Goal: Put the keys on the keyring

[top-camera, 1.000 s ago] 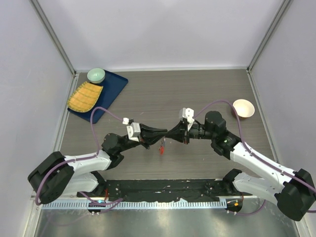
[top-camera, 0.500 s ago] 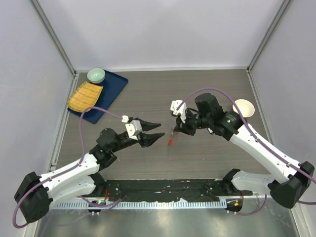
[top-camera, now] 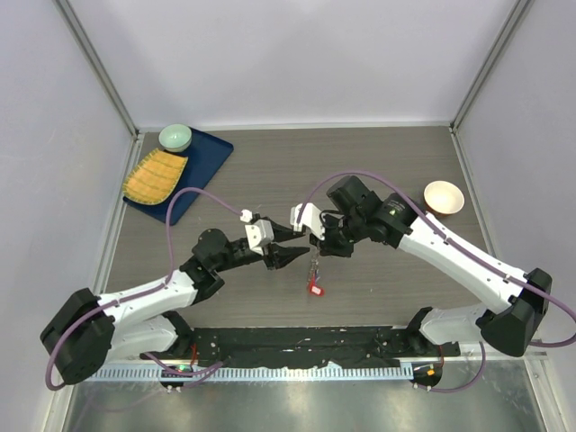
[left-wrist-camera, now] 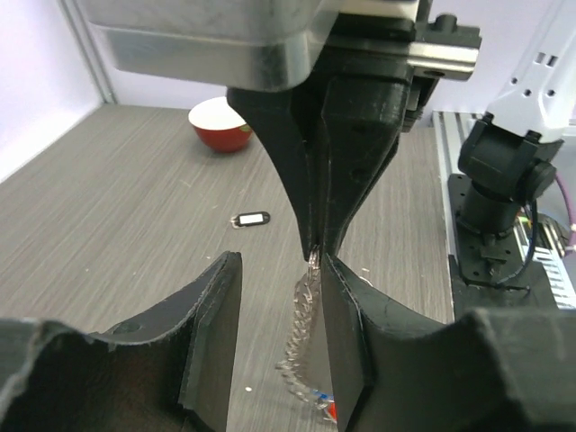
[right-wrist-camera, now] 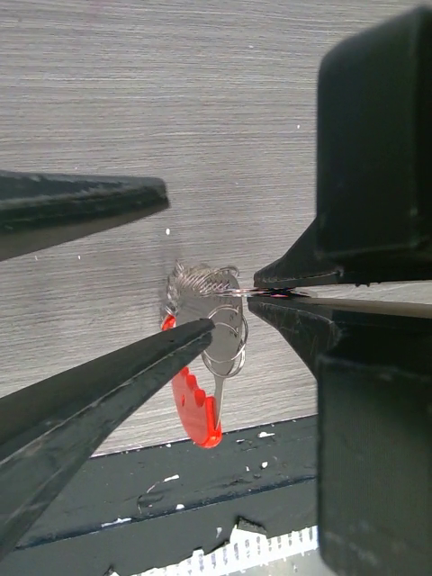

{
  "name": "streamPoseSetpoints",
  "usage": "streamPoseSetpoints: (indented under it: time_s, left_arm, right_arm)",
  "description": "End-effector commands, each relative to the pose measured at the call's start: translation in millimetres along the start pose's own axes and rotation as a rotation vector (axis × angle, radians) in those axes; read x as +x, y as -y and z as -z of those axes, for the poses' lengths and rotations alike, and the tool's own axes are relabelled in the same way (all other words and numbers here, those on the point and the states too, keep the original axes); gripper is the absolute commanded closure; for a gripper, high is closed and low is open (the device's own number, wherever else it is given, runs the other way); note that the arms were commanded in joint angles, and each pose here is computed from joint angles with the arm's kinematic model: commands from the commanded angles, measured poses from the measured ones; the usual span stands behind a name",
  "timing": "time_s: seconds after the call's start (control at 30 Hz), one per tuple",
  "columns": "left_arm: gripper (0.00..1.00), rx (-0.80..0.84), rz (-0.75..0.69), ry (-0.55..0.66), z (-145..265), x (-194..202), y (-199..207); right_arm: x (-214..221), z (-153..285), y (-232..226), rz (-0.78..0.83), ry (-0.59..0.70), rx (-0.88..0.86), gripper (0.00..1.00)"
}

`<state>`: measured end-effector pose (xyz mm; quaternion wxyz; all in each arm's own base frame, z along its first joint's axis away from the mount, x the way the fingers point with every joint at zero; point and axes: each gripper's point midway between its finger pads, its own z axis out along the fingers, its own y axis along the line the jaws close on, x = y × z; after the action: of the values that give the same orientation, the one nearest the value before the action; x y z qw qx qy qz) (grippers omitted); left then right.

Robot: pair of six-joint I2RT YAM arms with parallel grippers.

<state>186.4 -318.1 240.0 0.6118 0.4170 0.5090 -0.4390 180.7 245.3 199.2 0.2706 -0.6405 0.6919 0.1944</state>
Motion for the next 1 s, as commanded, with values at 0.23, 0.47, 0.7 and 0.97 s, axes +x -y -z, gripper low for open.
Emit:
streamPoseSetpoints:
  time_s: [0.23, 0.47, 0.7, 0.97]
  left_arm:
    - [0.62, 0.165, 0.021, 0.079, -12.1, -8.7, 24.2]
    - [0.74, 0.188, 0.041, 0.067, -16.4, -5.2, 26.0]
    - [0.81, 0.197, 0.057, 0.053, -18.0, -2.1, 26.8]
    - [0.82, 0.203, 0.072, 0.029, -20.4, 0.9, 26.7]
  right_arm:
    - [-25.8, 12.0, 1.6, 0.081, 0.092, 0.024, 0.99]
    - [-26.9, 11.0, 0.4, 0.089, 0.098, 0.024, 0.99]
    - [-28.4, 10.4, -0.3, 0.095, 0.104, 0.022, 0.99]
    - [-28.9, 8.9, -1.3, 0.098, 0.106, 0.018, 0.99]
